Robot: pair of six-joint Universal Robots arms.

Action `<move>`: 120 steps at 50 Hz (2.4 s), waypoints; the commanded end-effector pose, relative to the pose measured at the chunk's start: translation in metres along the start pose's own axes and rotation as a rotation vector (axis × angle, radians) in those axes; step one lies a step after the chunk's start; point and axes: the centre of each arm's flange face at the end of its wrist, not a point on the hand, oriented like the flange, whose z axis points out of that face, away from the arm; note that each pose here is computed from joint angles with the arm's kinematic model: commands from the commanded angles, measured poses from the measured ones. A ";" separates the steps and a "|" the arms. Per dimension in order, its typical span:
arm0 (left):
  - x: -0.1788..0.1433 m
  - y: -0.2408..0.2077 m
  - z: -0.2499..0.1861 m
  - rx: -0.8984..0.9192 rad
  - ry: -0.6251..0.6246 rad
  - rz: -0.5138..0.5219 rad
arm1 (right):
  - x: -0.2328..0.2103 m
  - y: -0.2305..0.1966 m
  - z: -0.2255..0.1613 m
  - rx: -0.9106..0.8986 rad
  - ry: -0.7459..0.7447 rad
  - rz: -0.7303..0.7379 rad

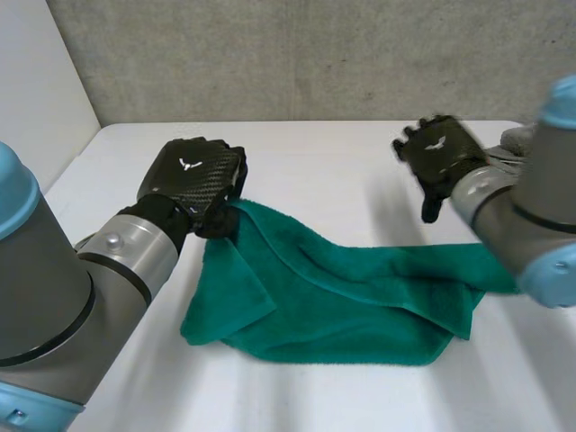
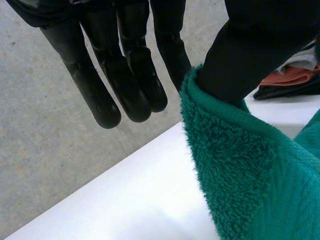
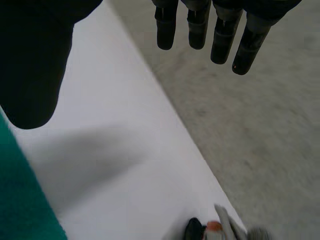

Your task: Fold the laundry.

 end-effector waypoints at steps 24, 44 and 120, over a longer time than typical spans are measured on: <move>-0.001 0.002 0.000 -0.007 -0.004 0.000 | -0.036 0.103 -0.060 -0.307 -0.198 0.578; -0.009 0.009 0.006 -0.025 -0.028 0.000 | -0.045 0.109 -0.032 -0.287 -0.197 0.540; -0.073 0.121 0.036 -0.148 -0.142 0.175 | -0.012 0.089 -0.039 -0.082 -0.012 0.301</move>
